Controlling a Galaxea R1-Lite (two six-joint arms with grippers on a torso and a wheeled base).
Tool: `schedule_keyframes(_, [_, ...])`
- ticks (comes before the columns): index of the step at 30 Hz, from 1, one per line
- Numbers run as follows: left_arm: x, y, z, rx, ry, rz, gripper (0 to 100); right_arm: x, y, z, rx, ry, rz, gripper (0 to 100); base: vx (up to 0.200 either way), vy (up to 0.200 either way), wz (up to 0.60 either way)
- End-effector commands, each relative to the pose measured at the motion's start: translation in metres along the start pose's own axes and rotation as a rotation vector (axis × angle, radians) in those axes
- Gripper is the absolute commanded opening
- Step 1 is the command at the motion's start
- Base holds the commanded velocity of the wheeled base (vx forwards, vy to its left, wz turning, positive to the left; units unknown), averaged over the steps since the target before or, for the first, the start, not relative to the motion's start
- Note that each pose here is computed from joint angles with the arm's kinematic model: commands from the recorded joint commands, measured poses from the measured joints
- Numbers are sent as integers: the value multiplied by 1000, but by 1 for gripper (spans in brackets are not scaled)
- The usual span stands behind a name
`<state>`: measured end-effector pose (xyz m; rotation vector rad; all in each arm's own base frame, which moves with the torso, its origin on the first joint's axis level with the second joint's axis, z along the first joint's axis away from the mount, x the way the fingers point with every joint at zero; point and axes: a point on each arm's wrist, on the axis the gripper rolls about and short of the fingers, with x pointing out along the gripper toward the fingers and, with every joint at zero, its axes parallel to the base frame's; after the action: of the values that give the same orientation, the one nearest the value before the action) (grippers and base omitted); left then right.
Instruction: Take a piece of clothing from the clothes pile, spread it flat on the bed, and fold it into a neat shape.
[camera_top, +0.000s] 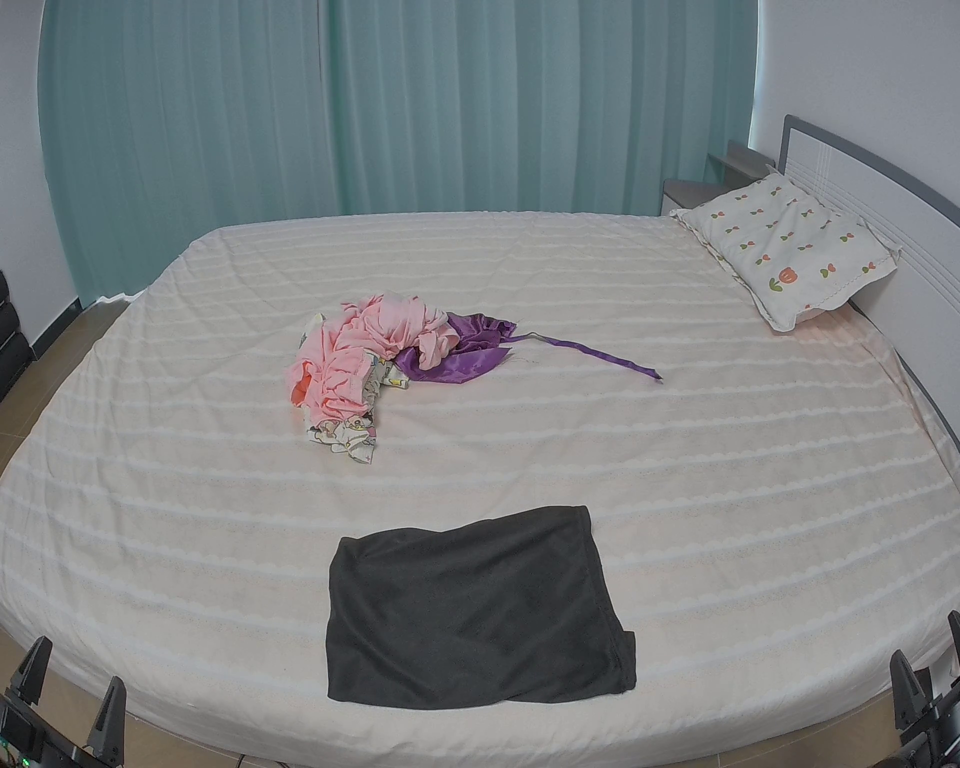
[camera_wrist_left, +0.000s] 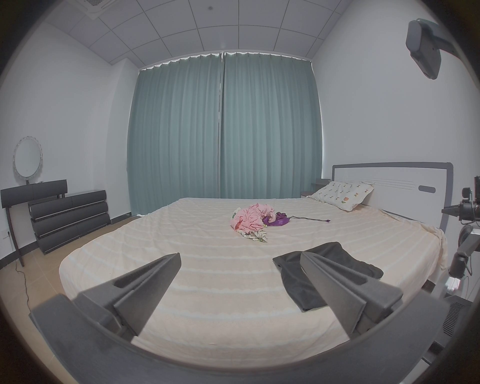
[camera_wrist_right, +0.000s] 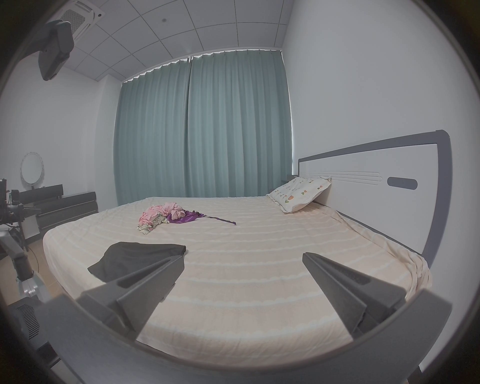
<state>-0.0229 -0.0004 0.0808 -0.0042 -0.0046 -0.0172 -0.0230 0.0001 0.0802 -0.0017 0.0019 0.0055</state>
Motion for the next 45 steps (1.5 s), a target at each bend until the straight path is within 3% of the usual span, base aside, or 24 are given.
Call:
schedule_keyframes(1, [0, 0, -5, 0, 5, 0, 100, 0, 0, -5, 2, 1, 2, 100, 0, 0, 0])
schedule_keyframes(45, [0, 0, -5, 0, 5, 0, 100, 0, 0, -5, 2, 1, 2, 100, 0, 0, 0])
